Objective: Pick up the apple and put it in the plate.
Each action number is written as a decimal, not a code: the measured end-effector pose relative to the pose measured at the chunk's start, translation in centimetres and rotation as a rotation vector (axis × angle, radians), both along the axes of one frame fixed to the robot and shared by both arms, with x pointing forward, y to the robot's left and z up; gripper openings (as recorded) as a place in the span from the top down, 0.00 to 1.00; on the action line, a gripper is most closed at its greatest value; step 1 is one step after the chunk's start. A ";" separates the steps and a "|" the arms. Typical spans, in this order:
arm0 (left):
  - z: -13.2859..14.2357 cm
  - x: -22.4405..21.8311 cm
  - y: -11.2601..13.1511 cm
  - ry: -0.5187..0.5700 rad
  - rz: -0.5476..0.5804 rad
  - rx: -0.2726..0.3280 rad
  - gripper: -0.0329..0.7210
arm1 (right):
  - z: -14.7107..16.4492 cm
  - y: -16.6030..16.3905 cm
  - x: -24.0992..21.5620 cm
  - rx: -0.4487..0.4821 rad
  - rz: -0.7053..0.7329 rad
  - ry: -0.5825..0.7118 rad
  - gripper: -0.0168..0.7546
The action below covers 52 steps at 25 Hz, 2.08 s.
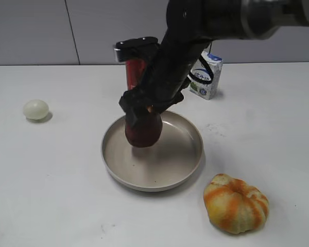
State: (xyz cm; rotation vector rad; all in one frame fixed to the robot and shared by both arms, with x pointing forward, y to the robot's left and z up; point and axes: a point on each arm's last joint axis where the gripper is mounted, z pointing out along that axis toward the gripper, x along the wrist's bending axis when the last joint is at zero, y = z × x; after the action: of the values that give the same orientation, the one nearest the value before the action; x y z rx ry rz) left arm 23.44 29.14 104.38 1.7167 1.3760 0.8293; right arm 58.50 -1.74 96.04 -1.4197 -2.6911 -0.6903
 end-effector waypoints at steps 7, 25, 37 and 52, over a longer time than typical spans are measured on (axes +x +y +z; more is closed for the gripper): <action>0.0 0.0 0.0 0.000 0.000 -0.001 0.18 | -0.6 0.1 0.1 -0.005 -0.001 0.014 0.20; 0.0 0.0 0.0 0.000 0.000 -0.001 0.18 | 8.8 -7.8 6.5 -0.081 -0.146 -0.002 0.19; 0.0 0.0 0.0 0.000 0.000 -0.001 0.18 | 11.6 -23.2 7.9 -0.086 -0.536 0.009 0.21; 0.0 0.0 0.0 0.000 0.000 -0.001 0.18 | 11.0 -26.3 -9.8 -0.235 -0.550 0.070 0.21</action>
State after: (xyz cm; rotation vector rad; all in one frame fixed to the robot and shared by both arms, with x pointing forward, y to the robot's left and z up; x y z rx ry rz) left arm 23.44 29.14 104.38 1.7160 1.3766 0.8288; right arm 48.67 -28.04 107.04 -2.2308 -2.3909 -0.3256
